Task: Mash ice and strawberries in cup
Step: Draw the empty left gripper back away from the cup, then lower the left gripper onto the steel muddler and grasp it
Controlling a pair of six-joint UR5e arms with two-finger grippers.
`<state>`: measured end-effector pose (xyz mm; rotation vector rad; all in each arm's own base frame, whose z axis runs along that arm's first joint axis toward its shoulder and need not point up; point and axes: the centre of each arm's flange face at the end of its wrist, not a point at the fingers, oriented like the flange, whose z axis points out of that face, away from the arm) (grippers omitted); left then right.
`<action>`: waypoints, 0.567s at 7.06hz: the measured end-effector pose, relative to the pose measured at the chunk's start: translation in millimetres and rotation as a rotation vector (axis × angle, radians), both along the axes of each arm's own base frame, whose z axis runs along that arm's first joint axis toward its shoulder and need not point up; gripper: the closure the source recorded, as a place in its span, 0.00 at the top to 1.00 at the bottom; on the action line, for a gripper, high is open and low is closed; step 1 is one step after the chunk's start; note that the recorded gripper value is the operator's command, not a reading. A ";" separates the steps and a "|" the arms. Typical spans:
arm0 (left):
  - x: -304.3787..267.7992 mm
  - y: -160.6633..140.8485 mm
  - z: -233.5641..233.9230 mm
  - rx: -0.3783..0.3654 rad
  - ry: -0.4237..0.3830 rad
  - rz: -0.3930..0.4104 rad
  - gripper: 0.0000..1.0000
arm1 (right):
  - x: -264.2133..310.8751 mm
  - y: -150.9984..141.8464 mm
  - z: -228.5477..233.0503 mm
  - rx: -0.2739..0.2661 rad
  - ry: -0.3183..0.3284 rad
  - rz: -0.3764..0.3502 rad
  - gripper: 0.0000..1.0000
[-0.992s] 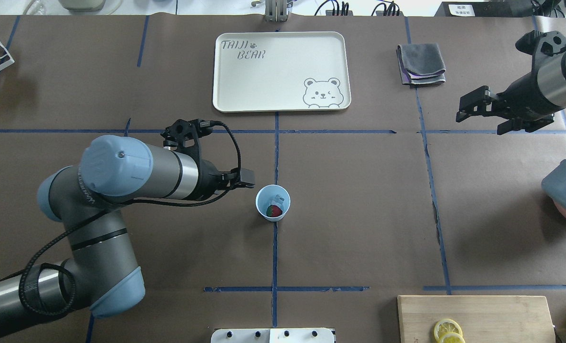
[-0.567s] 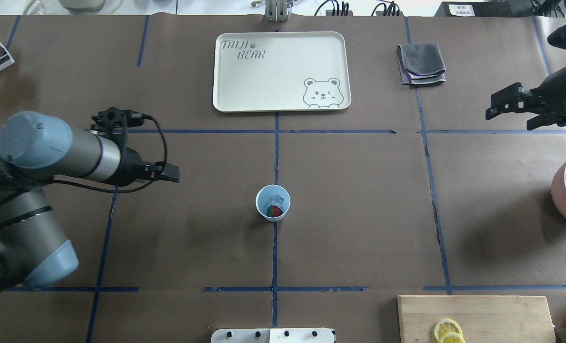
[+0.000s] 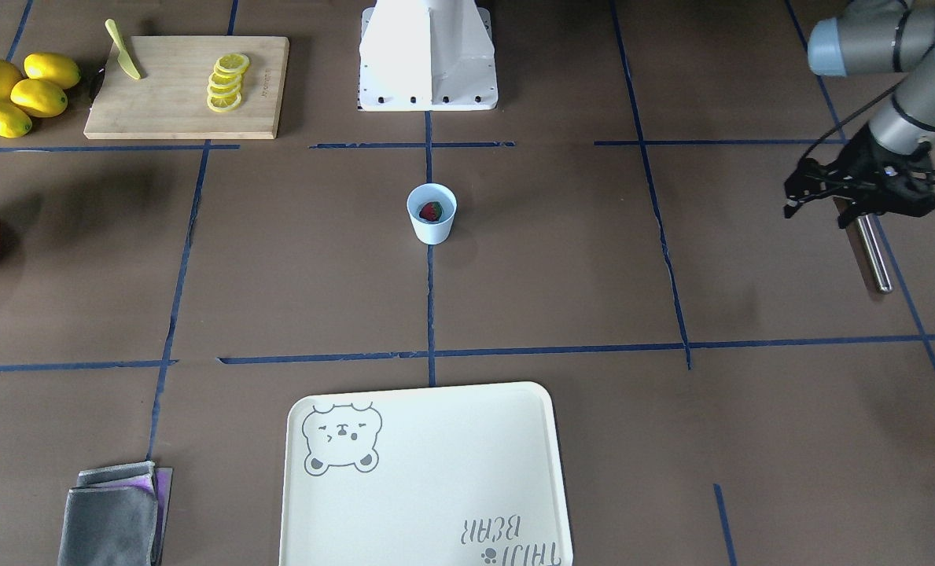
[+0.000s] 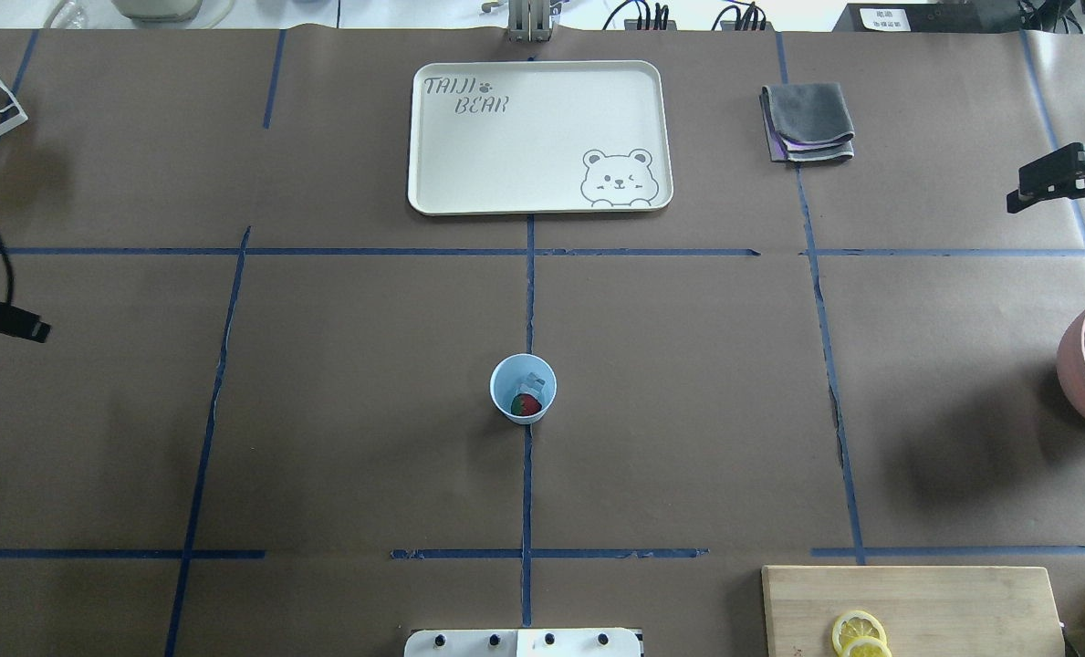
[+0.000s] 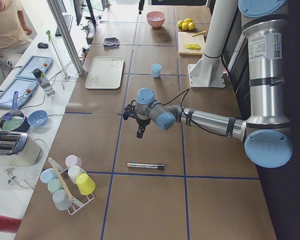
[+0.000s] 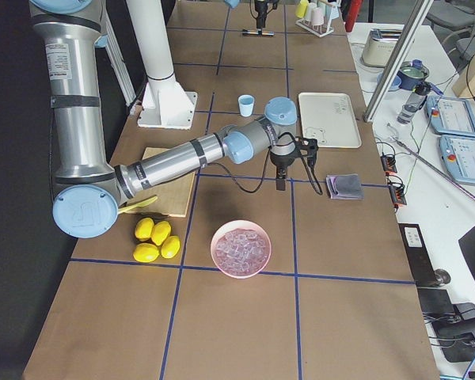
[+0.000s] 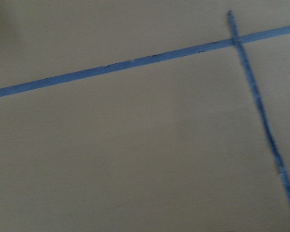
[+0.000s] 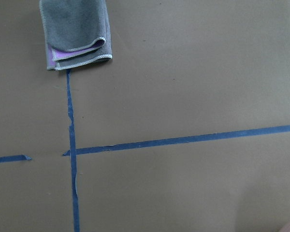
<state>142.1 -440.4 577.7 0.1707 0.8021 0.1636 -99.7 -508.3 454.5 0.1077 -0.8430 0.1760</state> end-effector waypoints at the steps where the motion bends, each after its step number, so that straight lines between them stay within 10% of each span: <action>1: -22.4 -1.3 41.2 -0.044 -0.026 -0.014 0.91 | 1.7 -0.7 1.2 0.002 0.001 -0.001 0.99; 4: -35.3 -8.7 104.2 -0.095 -0.028 -0.079 0.92 | 2.2 -2.0 0.0 0.007 0.000 -0.002 0.99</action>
